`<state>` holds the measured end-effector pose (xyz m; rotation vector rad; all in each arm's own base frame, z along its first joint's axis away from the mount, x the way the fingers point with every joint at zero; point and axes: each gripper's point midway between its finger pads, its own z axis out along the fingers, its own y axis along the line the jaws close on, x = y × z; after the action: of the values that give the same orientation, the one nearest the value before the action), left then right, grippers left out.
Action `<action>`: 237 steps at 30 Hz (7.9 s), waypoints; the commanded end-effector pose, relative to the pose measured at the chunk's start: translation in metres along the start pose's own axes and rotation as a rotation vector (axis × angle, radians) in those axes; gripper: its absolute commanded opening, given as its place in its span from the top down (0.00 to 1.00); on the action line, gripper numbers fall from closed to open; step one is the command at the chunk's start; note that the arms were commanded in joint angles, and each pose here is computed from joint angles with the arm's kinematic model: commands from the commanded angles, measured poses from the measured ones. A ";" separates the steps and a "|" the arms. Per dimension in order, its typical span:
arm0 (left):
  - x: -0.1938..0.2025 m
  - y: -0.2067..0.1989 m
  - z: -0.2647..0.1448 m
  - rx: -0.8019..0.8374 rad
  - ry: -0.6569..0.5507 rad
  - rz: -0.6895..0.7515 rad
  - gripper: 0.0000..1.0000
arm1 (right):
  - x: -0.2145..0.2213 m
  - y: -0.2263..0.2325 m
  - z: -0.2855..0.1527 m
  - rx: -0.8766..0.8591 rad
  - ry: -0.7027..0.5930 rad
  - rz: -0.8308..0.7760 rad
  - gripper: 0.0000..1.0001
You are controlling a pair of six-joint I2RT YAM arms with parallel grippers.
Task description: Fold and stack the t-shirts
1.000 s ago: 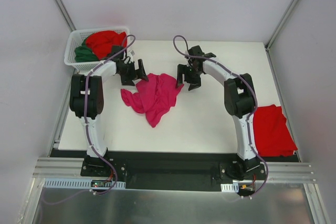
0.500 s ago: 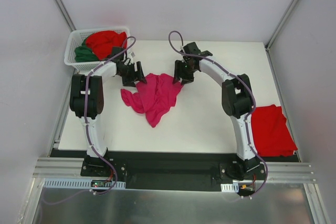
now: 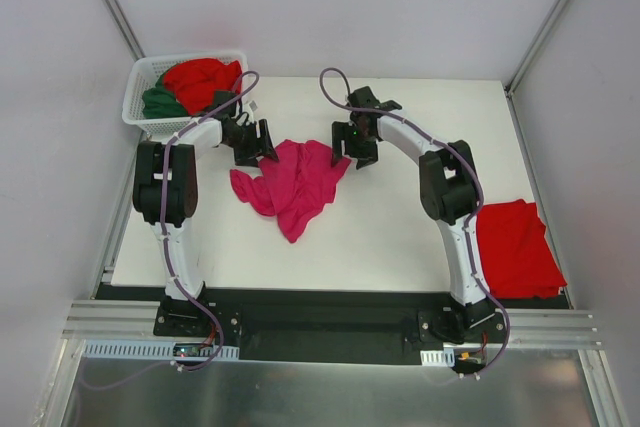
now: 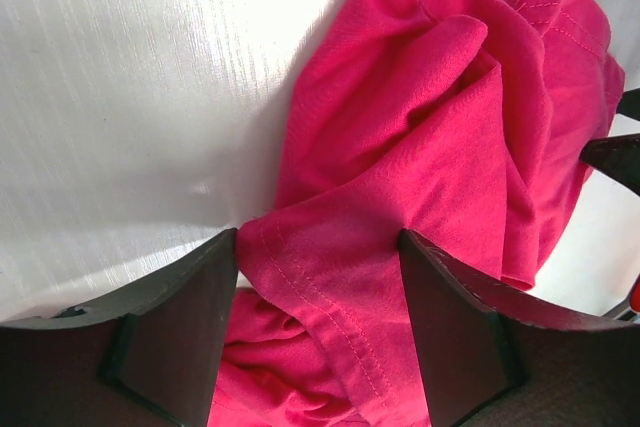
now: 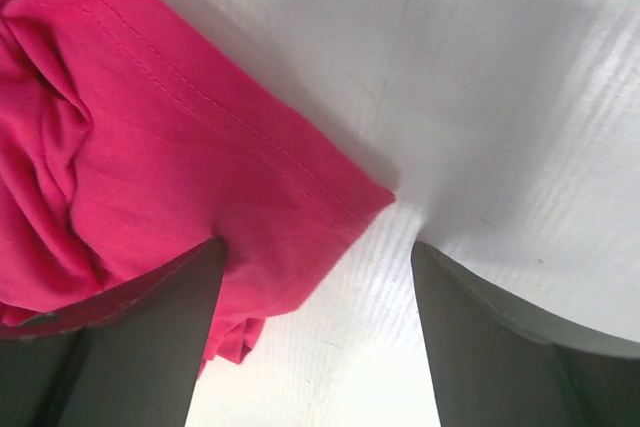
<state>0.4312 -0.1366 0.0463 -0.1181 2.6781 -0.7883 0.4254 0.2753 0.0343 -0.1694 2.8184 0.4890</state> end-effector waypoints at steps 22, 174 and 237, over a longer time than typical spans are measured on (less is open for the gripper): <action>0.003 -0.014 -0.012 0.043 -0.002 0.013 0.48 | -0.034 0.004 -0.004 -0.053 -0.092 0.040 0.81; 0.145 -0.110 -0.102 0.316 0.130 -0.165 0.01 | 0.066 0.037 -0.257 -0.315 -0.282 -0.173 0.04; -0.013 -0.092 -0.156 -0.186 -0.342 0.221 1.00 | 0.121 0.042 -0.287 -0.374 -0.272 -0.235 0.04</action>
<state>0.3721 -0.1725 0.1550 -0.0051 2.5810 -0.6786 0.2404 0.2061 0.2642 -0.4231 2.4123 0.8705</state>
